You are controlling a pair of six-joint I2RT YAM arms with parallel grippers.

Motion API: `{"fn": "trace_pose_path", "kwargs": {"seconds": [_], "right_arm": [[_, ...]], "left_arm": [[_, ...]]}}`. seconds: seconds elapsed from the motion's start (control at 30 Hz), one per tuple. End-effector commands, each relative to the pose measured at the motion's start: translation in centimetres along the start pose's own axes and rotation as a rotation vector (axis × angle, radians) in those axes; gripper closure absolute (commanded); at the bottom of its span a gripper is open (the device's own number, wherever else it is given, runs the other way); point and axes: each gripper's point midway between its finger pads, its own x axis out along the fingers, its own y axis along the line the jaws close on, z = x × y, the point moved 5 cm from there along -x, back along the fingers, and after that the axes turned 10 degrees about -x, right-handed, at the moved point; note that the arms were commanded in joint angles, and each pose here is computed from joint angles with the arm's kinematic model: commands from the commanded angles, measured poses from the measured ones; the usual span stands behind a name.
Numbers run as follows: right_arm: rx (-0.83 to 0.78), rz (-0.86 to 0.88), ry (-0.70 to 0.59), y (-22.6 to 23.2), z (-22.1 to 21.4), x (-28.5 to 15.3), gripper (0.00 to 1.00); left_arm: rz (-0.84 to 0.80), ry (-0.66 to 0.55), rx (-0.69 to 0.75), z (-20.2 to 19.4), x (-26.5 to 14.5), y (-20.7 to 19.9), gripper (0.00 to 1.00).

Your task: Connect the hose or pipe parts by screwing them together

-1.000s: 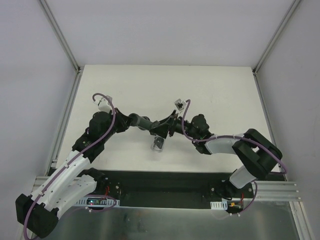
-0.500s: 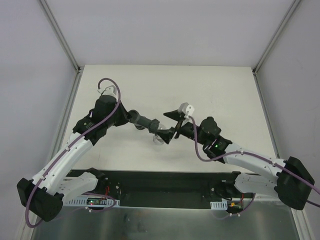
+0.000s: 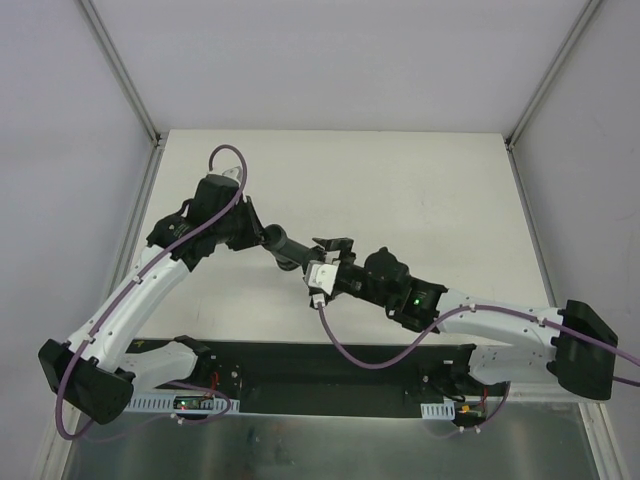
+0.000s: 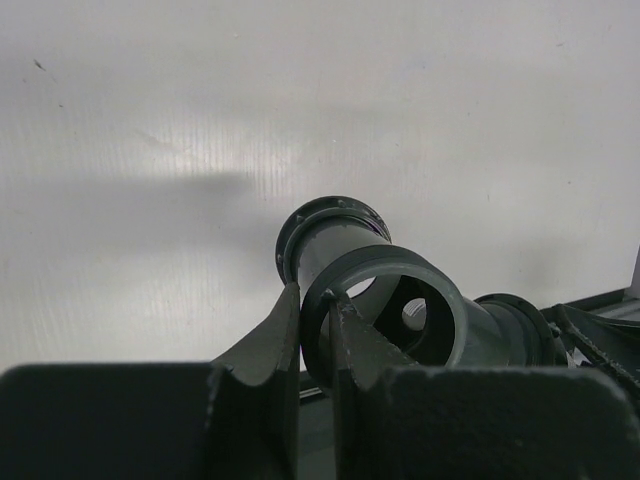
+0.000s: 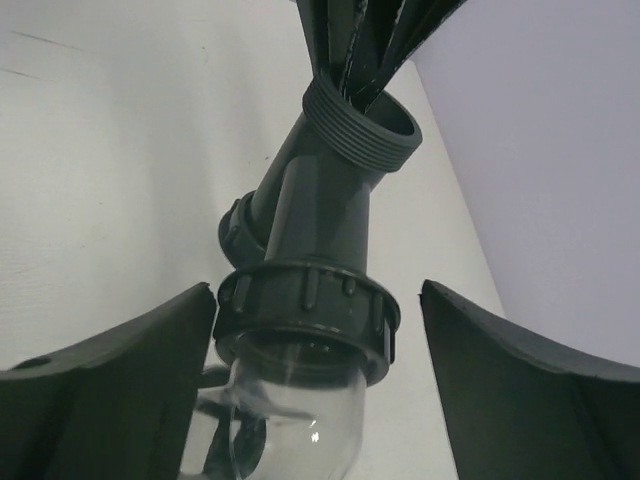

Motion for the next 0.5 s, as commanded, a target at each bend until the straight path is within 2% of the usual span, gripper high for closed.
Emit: {"fn": "trace_pose_path", "kwargs": {"seconds": [0.0,0.03,0.07,0.13,0.17,0.23,0.3,0.37,0.4,0.47], "right_arm": [[-0.072,-0.059,0.008,-1.9,1.2,1.2,0.22],[-0.011,-0.065,0.007,-1.7,1.3,1.4,0.29],[0.053,-0.071,0.007,-1.6,1.2,1.6,0.49],[0.188,-0.077,-0.019,-1.9,0.7,2.2,0.61],[0.349,-0.064,-0.048,-1.5,0.8,2.4,0.65],[0.5,-0.055,-0.107,-1.8,0.8,2.7,0.67],[0.739,-0.069,-0.154,-2.7,0.4,3.1,0.69],[0.878,-0.057,-0.19,-3.4,-0.4,3.2,0.71],[1.026,-0.058,-0.227,-3.7,-0.3,3.5,0.71],[1.133,-0.027,-0.264,-4.2,-0.7,3.6,0.72]], "left_arm": [[-0.089,0.035,-0.027,0.2,-1.6,-1.8,1.0],[-0.124,0.027,-0.021,0.4,-1.8,-2.3,1.0],[-0.155,0.023,-0.016,0.4,-2.0,-2.7,1.0],[-0.226,0.004,-0.007,0.1,-2.4,-3.0,1.0],[-0.273,-0.04,-0.006,0.6,-2.6,-3.5,1.0],[-0.29,-0.092,-0.015,0.5,-2.7,-2.9,1.0],[-0.3,-0.152,-0.027,0.7,-2.4,-2.4,1.0],[-0.362,-0.263,-0.025,1.5,-3.3,-2.6,1.0],[-0.359,-0.278,-0.027,1.0,-2.6,-1.7,1.0],[-0.394,-0.361,-0.028,1.2,-3.4,-1.3,1.0]]}}
